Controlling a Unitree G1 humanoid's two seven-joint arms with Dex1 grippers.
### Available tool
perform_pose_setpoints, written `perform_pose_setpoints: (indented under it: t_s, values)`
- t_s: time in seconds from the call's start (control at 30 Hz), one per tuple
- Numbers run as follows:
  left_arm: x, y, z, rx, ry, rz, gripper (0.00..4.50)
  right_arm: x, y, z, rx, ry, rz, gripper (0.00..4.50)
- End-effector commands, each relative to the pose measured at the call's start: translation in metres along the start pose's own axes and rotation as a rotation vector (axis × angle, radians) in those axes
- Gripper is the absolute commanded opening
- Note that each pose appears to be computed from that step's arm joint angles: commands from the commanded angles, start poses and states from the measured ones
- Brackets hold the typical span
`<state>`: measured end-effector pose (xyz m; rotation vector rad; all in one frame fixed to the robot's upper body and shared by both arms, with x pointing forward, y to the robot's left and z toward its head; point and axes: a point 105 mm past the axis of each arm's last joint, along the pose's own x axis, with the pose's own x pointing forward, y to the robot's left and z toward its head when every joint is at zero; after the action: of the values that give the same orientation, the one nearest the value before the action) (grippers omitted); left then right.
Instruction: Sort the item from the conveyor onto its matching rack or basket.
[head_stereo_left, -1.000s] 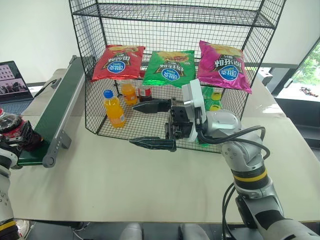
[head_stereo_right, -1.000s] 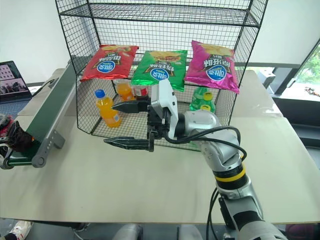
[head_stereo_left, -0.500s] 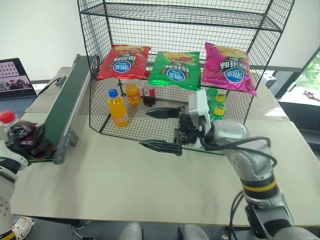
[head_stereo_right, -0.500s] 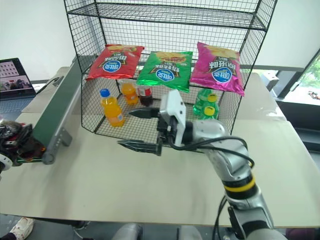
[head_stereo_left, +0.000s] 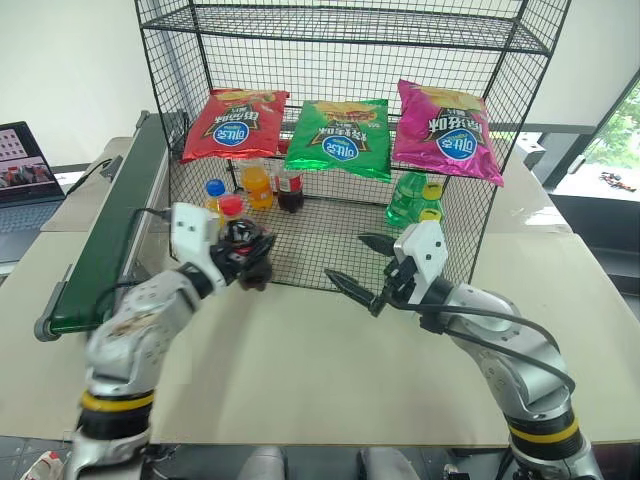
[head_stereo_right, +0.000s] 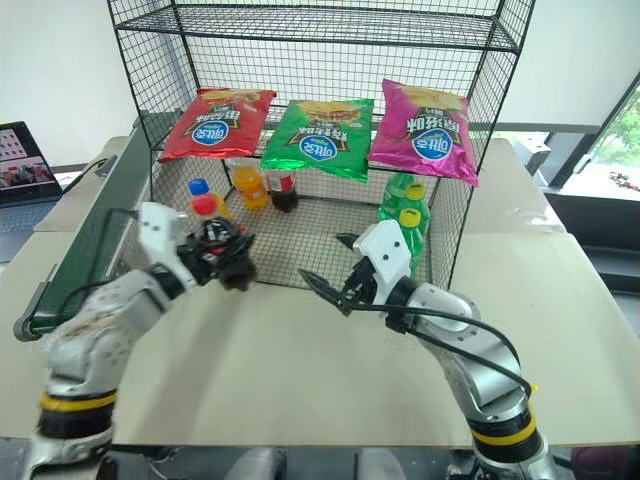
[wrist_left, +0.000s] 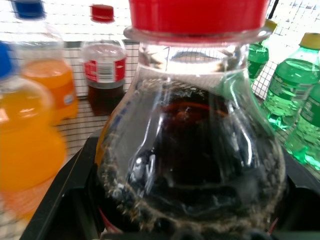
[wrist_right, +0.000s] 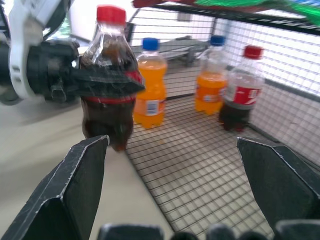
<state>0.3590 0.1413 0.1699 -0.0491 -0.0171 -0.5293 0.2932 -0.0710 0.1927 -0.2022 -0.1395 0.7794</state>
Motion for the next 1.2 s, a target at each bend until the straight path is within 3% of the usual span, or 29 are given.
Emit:
perform_pose_setpoints:
  t_s: [0.03,0.43,0.53,0.67,0.87,1.2]
  values:
    - [0.024,0.007,0.018,0.066,-0.112,0.021,3.10,0.000,-0.005,0.010,-0.047,-0.032,-0.101,4.50]
    - [0.077,-0.008,-0.005,0.088,-0.138,-0.013,3.10,0.011,-0.004,0.004,-0.024,-0.014,-0.216,4.50]
    - [0.080,-0.008,-0.011,0.095,-0.138,-0.022,4.43,0.011,-0.006,0.003,-0.020,-0.013,-0.219,4.50]
    - [0.078,-0.007,-0.011,0.092,-0.149,-0.033,4.49,0.010,-0.008,0.003,-0.017,-0.011,-0.217,4.50]
    - [0.056,-0.008,-0.013,0.086,-0.133,-0.073,4.49,0.010,-0.006,0.000,-0.006,-0.009,-0.201,4.50]
    - [-0.018,0.002,-0.009,0.081,-0.060,0.023,4.49,-0.007,-0.011,-0.022,0.030,0.026,-0.206,4.50]
